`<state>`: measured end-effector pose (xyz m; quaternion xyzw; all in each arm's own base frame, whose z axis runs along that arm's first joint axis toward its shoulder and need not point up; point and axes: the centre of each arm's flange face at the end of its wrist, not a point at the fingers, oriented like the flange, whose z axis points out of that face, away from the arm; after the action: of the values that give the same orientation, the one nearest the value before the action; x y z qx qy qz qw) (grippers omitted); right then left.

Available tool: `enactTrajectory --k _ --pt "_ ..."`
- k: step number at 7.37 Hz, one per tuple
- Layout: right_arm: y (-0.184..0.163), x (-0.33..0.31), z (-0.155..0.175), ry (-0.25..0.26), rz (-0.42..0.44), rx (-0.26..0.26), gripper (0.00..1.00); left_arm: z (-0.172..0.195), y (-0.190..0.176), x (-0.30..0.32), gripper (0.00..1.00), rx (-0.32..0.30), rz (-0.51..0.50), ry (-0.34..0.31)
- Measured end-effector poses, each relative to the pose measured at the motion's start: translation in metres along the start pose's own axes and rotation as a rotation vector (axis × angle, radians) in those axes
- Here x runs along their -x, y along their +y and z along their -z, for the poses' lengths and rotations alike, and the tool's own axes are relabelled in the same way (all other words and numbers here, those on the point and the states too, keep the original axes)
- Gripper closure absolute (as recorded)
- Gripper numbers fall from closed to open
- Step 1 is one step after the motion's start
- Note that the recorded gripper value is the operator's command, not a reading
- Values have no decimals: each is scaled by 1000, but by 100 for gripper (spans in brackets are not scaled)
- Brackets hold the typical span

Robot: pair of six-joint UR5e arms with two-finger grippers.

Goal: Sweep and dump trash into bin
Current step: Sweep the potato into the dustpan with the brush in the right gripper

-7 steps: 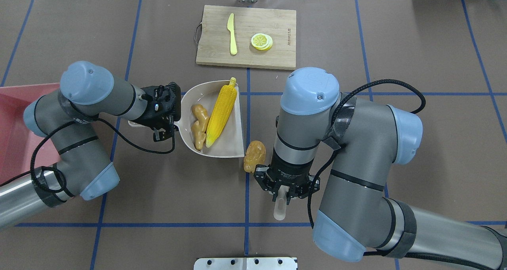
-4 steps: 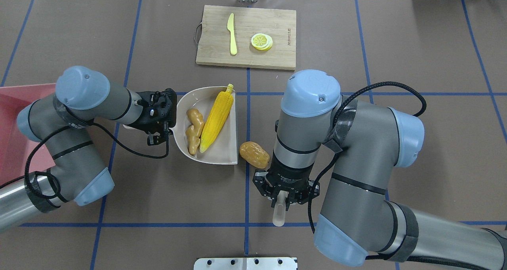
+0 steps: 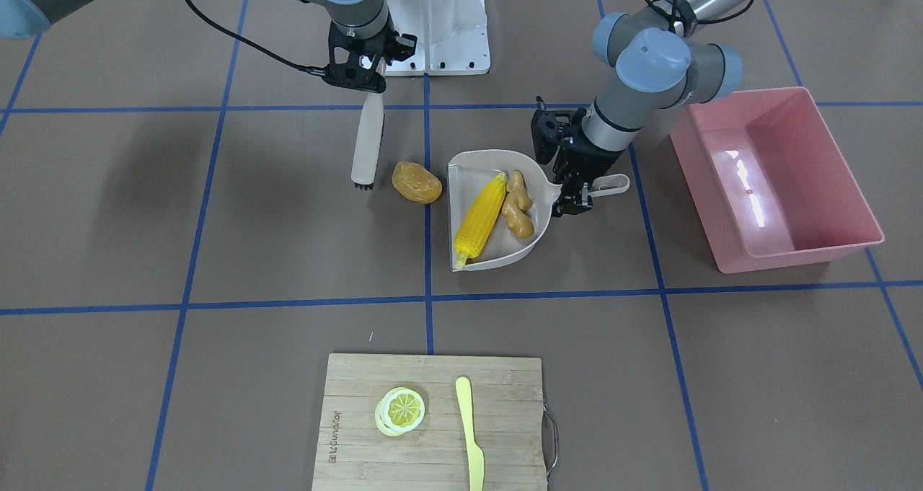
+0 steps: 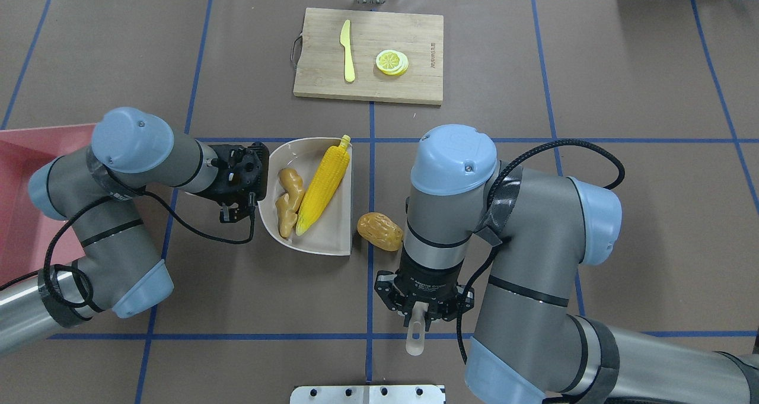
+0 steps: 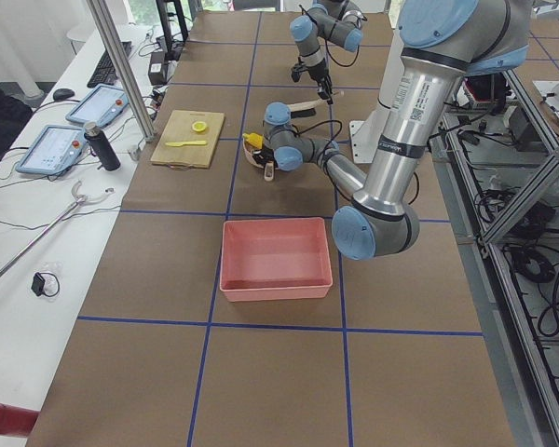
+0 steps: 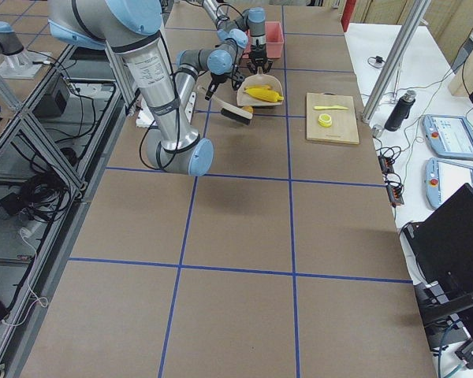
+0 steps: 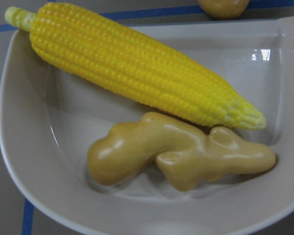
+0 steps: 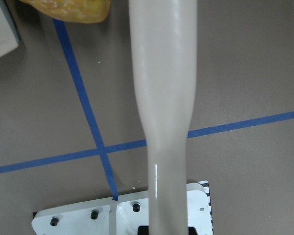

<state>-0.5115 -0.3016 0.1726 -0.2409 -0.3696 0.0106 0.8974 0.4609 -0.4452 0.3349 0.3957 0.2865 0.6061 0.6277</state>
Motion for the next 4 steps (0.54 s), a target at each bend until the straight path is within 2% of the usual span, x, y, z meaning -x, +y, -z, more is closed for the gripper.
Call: enactTrajectory --k 4 --pt "-17 39 -29 -25 -2 -1 100 -9 -7 -10 100 28 -3 7"
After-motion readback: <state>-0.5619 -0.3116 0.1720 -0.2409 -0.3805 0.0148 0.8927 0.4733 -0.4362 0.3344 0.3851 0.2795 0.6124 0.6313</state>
